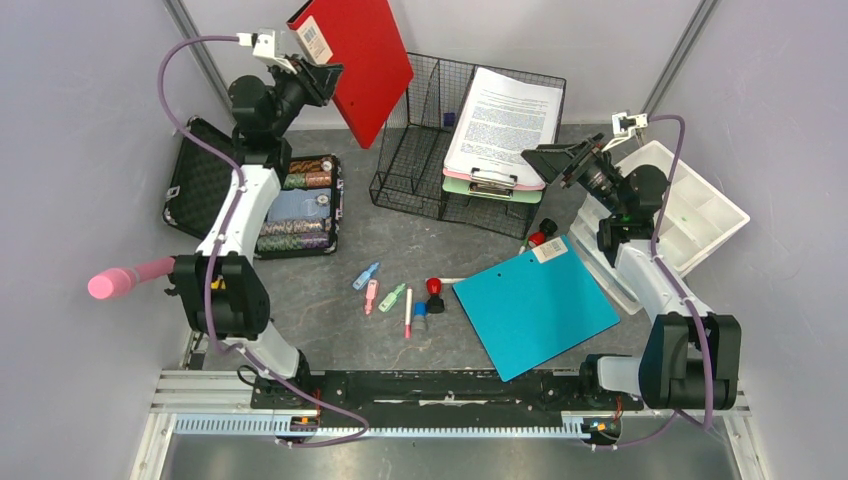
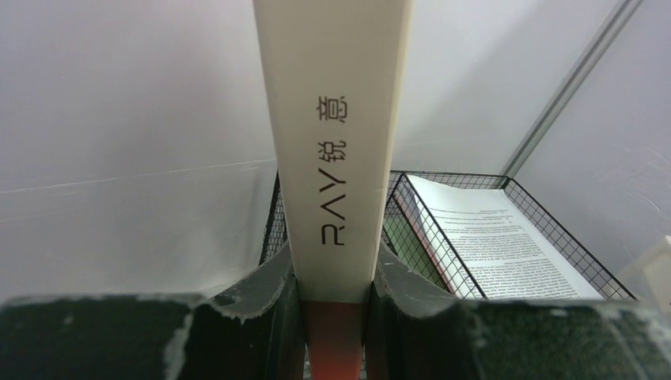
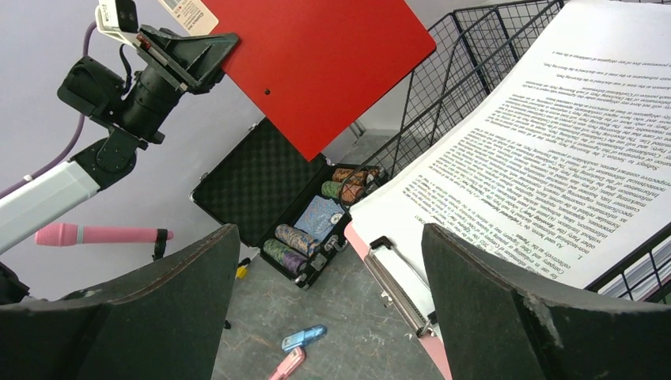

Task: Organize the desk
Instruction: Place the folder in the storage box.

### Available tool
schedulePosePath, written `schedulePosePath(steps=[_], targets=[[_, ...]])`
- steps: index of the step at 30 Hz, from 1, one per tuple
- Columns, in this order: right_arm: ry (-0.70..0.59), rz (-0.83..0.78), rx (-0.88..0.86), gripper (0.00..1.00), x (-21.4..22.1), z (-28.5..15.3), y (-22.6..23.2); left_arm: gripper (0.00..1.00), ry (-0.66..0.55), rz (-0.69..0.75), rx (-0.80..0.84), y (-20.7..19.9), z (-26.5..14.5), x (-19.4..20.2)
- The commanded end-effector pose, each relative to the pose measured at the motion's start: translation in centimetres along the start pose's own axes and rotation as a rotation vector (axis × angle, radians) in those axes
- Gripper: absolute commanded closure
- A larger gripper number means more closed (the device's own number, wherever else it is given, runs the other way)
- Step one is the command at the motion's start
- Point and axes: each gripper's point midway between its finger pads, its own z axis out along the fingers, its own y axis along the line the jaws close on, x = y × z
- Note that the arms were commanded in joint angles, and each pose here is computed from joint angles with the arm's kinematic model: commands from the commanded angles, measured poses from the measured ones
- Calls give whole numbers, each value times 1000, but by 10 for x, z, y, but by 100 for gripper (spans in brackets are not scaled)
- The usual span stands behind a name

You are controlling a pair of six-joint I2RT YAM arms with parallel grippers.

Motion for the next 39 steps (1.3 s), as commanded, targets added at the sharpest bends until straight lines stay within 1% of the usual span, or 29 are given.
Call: schedulePosePath(steps=[1,4,8,11,17,24,29,37,39], targets=[[-21,-28,10,9,-3,2,-6,98,-104,104,122,-29,16,-19],[-15,-33,23,9,-1,2,-11,98,-109,173,154,-36,26,-3],[-9,-40,38,9,3,2,-16,98,-142,208,164,-31,36,16],[-6,-48,52,8,5,1,-20,98,-173,245,179,-30,36,28],[3,-45,70,8,10,2,-29,98,-182,321,198,-25,39,57],[8,-51,88,8,13,1,-34,98,-185,325,260,-30,48,79],[12,-46,94,7,15,0,-37,98,-155,321,296,-35,47,106],[10,-54,92,7,16,-1,-36,98,-104,335,248,-16,44,144],[4,-78,81,6,12,-2,-31,94,-94,321,239,-13,39,154]])
